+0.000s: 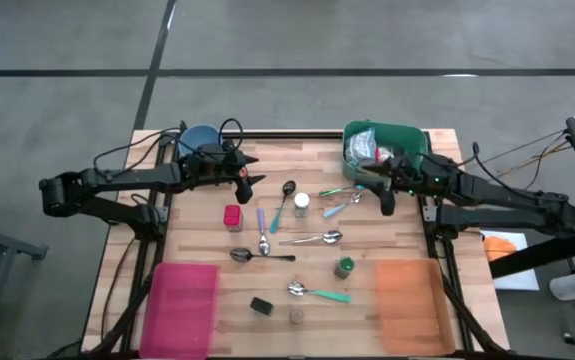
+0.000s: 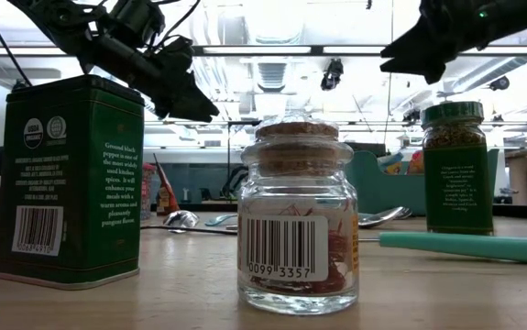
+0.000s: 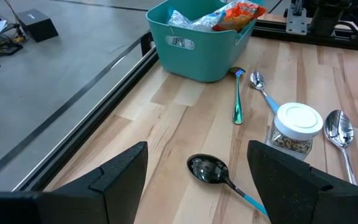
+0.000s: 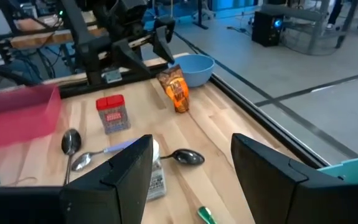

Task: Pick & Place Food Item
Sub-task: Put the orange seasoning pack into the pink bin

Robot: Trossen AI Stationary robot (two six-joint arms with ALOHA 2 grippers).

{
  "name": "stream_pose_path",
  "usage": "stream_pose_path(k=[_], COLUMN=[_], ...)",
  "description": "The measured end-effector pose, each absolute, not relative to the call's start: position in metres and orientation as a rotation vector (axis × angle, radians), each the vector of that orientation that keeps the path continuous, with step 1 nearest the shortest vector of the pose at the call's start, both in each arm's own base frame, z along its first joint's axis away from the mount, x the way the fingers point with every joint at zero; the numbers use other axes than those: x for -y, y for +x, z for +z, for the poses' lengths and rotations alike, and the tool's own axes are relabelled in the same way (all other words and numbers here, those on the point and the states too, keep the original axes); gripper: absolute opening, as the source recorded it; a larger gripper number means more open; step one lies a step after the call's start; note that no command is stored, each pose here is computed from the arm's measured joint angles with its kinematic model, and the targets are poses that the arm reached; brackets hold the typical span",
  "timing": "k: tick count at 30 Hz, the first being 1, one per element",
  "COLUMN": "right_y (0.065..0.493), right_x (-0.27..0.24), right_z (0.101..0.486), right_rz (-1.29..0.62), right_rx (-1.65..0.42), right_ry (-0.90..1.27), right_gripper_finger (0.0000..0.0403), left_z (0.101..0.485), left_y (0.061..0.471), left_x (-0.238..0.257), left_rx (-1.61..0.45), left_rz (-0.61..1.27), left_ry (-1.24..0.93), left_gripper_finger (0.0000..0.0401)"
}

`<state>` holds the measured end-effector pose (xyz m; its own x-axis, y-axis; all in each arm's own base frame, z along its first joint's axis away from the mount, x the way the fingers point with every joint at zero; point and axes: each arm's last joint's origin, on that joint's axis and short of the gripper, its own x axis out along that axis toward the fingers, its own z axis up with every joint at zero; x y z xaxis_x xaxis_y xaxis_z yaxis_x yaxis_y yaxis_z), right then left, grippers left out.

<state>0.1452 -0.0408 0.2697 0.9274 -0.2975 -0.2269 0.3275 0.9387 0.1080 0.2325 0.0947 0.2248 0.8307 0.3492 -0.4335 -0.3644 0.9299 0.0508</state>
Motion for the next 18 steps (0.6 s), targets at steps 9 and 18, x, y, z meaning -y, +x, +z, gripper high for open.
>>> stream_pose_path(k=[9,18], right_y=[0.1375,0.1377], right_x=[0.0382,0.0381], right_z=[0.2647,0.2697], right_rz=[-0.301,-0.298], right_rx=[-0.191,-0.174], right_ry=[0.125,0.164], right_gripper_finger=[0.0214,0.0214], left_z=[0.2248,0.2248], left_y=[0.2325,0.2325], left_x=[-0.0947,-0.0947], left_rx=[-0.453,-0.453], left_rz=[0.379,0.379], left_ry=[-0.036,-0.035], left_gripper_finger=[0.0276,0.0276])
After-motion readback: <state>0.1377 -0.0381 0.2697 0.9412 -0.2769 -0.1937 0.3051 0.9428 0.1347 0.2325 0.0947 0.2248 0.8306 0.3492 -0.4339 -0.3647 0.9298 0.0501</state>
